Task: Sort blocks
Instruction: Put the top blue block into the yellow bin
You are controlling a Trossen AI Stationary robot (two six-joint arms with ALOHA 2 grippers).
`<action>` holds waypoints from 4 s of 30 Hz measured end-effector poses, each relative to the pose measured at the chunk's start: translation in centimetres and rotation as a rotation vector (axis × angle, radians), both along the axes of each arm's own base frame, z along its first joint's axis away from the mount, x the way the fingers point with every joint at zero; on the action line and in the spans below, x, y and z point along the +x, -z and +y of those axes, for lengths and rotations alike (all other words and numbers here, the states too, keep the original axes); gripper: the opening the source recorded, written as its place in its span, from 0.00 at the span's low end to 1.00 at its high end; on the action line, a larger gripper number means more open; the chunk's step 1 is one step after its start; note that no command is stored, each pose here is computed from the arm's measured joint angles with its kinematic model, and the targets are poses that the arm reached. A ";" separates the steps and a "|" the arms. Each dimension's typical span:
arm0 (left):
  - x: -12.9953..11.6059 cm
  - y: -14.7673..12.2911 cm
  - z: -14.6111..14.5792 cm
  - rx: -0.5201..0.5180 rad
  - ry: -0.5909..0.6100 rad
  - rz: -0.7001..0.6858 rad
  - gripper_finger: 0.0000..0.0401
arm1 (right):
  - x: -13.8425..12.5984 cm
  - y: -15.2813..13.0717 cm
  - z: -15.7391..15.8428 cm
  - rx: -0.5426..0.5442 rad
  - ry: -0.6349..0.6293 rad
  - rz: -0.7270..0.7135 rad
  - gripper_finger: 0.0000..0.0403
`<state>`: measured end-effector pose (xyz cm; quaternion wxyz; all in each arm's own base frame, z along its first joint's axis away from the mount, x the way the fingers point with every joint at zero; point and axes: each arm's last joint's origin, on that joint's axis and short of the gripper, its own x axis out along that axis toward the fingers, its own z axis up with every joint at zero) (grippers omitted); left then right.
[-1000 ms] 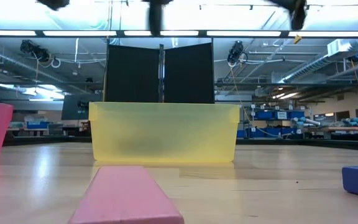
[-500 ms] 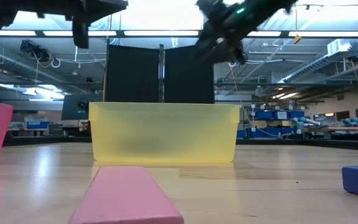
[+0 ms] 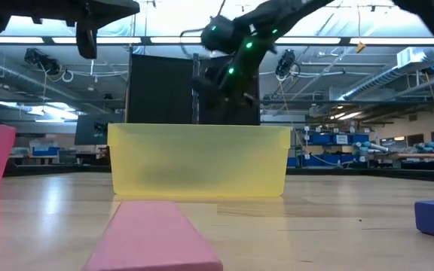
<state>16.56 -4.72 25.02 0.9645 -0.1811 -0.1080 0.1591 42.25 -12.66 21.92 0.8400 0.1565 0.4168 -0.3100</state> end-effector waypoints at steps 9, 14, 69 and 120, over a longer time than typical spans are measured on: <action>-1.8 -0.7 0.7 0.045 -0.006 0.024 0.01 | 1.9 3.9 -3.0 0.127 0.004 0.104 0.63; -2.5 -1.1 1.0 0.041 -0.007 0.005 0.01 | 2.7 5.6 -3.3 0.205 -0.018 0.127 0.63; -3.1 -1.4 1.3 0.059 -0.010 0.004 0.01 | 2.7 5.7 -3.2 0.233 -0.136 0.274 0.79; -3.1 -1.4 1.3 0.060 -0.021 0.007 0.01 | 2.5 2.6 -3.4 0.187 -0.241 0.188 0.58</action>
